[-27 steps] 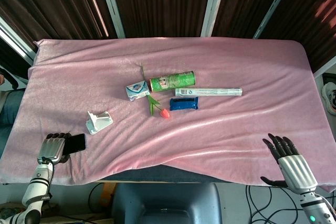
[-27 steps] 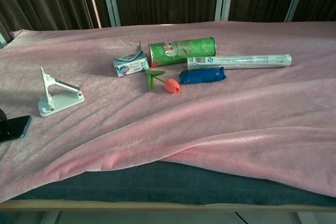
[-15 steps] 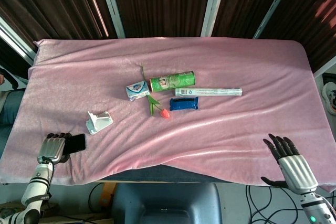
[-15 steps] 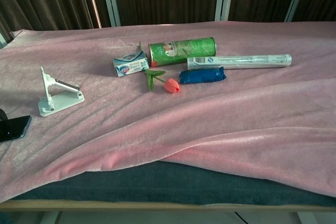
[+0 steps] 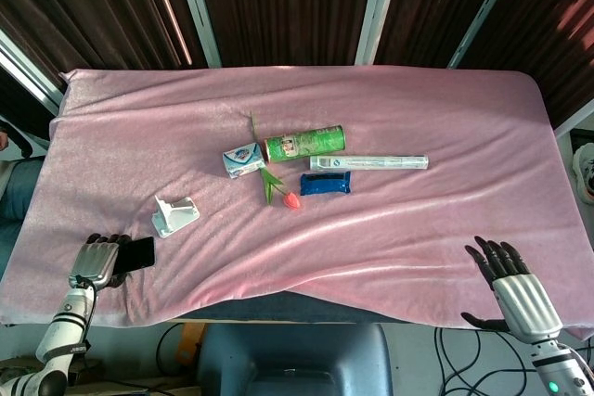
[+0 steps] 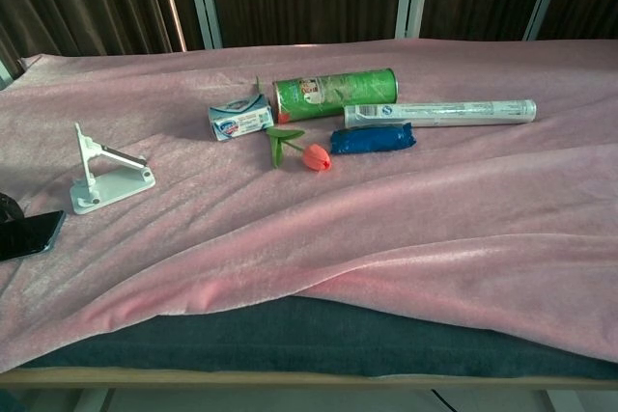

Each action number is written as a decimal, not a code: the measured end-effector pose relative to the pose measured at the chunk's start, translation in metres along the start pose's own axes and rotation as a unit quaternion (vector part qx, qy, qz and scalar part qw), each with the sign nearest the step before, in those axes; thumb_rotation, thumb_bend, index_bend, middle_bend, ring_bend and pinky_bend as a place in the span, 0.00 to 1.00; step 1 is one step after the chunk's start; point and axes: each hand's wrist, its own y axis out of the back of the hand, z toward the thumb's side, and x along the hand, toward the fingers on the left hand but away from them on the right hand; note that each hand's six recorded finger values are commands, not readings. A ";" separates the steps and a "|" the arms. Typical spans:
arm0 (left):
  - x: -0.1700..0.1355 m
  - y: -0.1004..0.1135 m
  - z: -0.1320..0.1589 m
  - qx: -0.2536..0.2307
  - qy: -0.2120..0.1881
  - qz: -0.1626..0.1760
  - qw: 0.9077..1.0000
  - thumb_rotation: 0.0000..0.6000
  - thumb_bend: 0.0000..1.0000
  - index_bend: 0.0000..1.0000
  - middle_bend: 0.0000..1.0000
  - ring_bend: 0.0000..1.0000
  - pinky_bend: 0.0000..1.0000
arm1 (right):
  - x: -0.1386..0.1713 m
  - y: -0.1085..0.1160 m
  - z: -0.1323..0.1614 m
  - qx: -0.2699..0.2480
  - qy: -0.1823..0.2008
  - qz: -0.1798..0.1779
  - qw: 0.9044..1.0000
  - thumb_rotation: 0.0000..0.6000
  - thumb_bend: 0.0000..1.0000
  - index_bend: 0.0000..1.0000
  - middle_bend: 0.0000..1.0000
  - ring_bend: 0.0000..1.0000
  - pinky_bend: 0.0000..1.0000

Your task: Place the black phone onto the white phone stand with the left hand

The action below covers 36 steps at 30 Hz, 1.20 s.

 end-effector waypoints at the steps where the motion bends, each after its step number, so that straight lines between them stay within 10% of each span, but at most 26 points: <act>1: 0.000 0.001 0.001 -0.003 -0.002 0.003 1.000 1.00 0.36 0.90 0.98 0.64 0.15 | 0.000 0.000 0.000 0.000 0.000 0.000 1.000 1.00 0.24 0.00 0.00 0.00 0.15; 10: -0.013 0.039 0.003 -0.132 -0.050 0.101 0.985 1.00 0.36 0.91 0.98 0.65 0.15 | 0.002 0.002 -0.001 -0.004 0.000 -0.003 1.000 1.00 0.24 0.00 0.00 0.00 0.15; 24: -0.016 0.081 0.013 -0.411 -0.133 0.277 0.858 1.00 0.38 0.91 0.99 0.65 0.15 | -0.001 0.001 0.000 -0.005 0.000 -0.001 1.000 1.00 0.24 0.00 0.00 0.00 0.15; 36: 0.003 0.063 0.053 -0.458 -0.085 0.281 0.839 1.00 0.39 0.91 0.99 0.65 0.15 | -0.002 0.001 -0.001 -0.007 0.000 0.001 1.000 1.00 0.24 0.00 0.00 0.00 0.15</act>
